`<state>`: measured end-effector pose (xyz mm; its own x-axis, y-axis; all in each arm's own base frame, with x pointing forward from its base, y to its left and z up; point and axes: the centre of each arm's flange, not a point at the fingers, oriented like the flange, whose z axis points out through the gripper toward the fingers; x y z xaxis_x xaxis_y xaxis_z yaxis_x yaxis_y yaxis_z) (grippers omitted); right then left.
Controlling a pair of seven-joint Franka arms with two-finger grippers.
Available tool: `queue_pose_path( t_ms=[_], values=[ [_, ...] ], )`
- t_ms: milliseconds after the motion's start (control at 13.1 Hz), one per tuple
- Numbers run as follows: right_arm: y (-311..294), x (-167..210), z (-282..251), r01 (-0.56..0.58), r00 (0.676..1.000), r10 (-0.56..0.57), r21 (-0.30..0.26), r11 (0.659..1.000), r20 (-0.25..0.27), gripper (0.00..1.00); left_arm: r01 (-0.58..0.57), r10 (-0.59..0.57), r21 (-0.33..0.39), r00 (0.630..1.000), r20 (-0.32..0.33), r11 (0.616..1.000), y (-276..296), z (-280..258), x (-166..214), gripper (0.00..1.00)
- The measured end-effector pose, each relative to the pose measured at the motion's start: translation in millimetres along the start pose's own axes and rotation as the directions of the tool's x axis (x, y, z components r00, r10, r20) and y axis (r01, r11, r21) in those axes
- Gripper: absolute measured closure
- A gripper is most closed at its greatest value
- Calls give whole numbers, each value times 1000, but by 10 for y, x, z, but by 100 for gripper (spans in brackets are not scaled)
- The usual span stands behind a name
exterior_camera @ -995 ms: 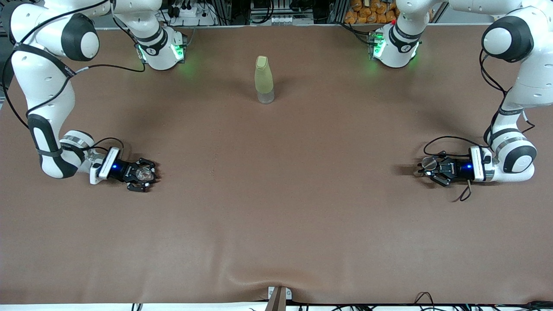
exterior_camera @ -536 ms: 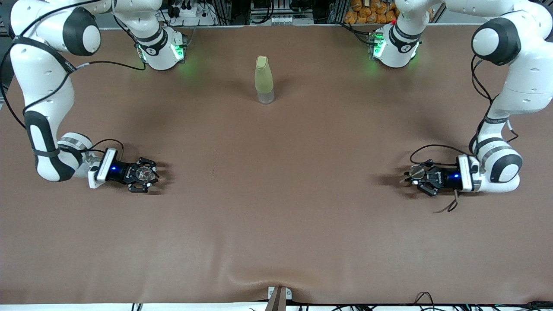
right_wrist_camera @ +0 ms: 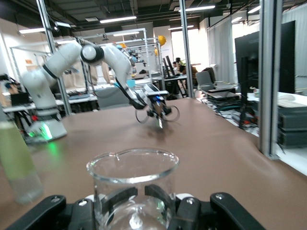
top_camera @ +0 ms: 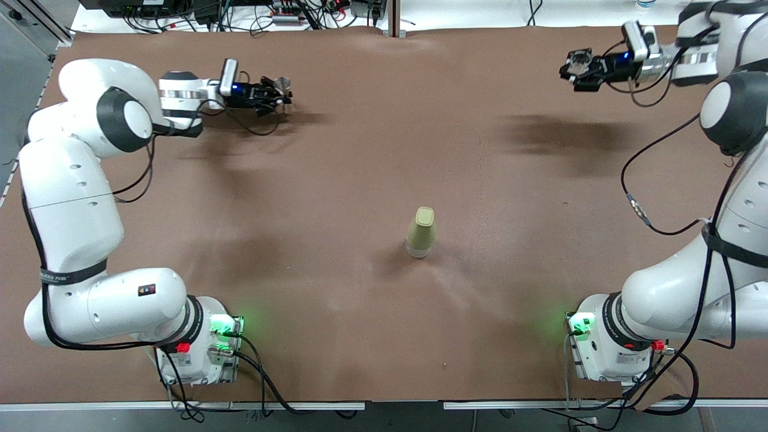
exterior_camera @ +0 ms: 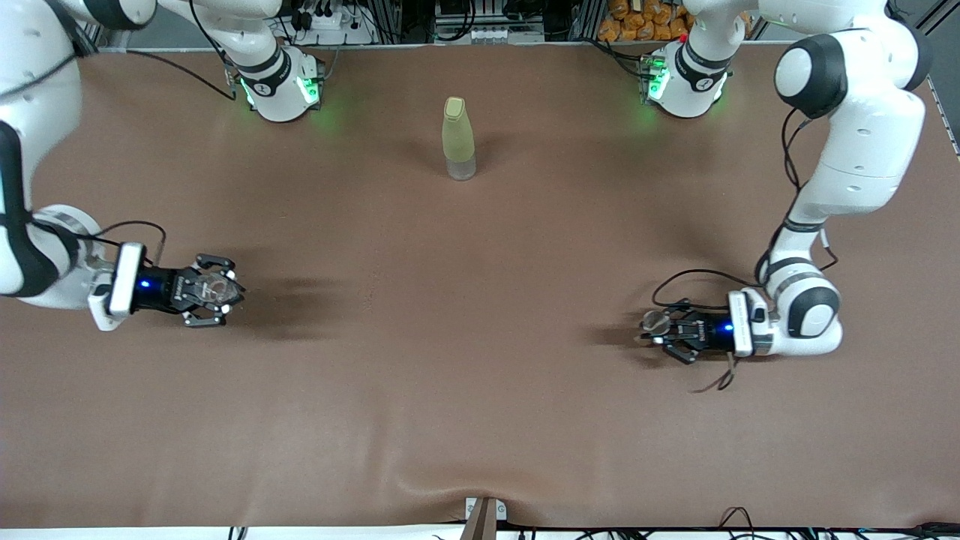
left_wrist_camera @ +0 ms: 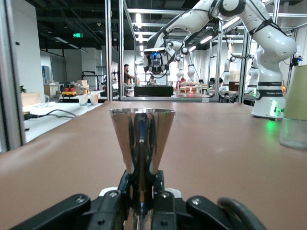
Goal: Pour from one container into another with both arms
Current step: 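Lift the jigger and beaker, bringing both grippers together mid-table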
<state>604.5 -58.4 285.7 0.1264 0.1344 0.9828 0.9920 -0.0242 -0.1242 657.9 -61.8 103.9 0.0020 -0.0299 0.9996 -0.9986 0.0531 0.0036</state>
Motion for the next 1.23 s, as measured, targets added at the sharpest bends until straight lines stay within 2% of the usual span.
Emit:
queue_pose_path(
  t_ms=[153,306,459,536,689,842,995,1225],
  values=[
    [-80,311,149,-28,1000,28,28,999,4,84,-2,2,-25,1000,-11,1000,-13,393,27,79],
    [-168,291,381,-56,998,56,61,997,-2,84,-3,3,-29,1000,30,1000,-22,800,-5,79],
    [-234,195,660,-83,996,86,84,993,-26,84,-5,5,-23,1000,18,1000,-30,1143,39,79],
    [-250,173,807,-92,995,96,86,992,-41,84,-7,7,-27,1000,18,1000,-22,1302,60,79],
    [-279,149,1120,-105,992,110,77,991,-58,84,0,-1,12,1000,19,1000,-17,1679,84,79],
    [-329,161,1407,-114,990,119,70,991,-74,84,21,-22,45,1000,10,999,77,2240,101,79],
    [-392,129,1668,-132,987,137,61,989,-88,84,40,-42,63,999,27,997,238,2777,95,79],
    [-428,114,2000,-142,984,145,35,989,-104,84,62,-62,66,998,1,996,382,3143,124,79]
  ],
)
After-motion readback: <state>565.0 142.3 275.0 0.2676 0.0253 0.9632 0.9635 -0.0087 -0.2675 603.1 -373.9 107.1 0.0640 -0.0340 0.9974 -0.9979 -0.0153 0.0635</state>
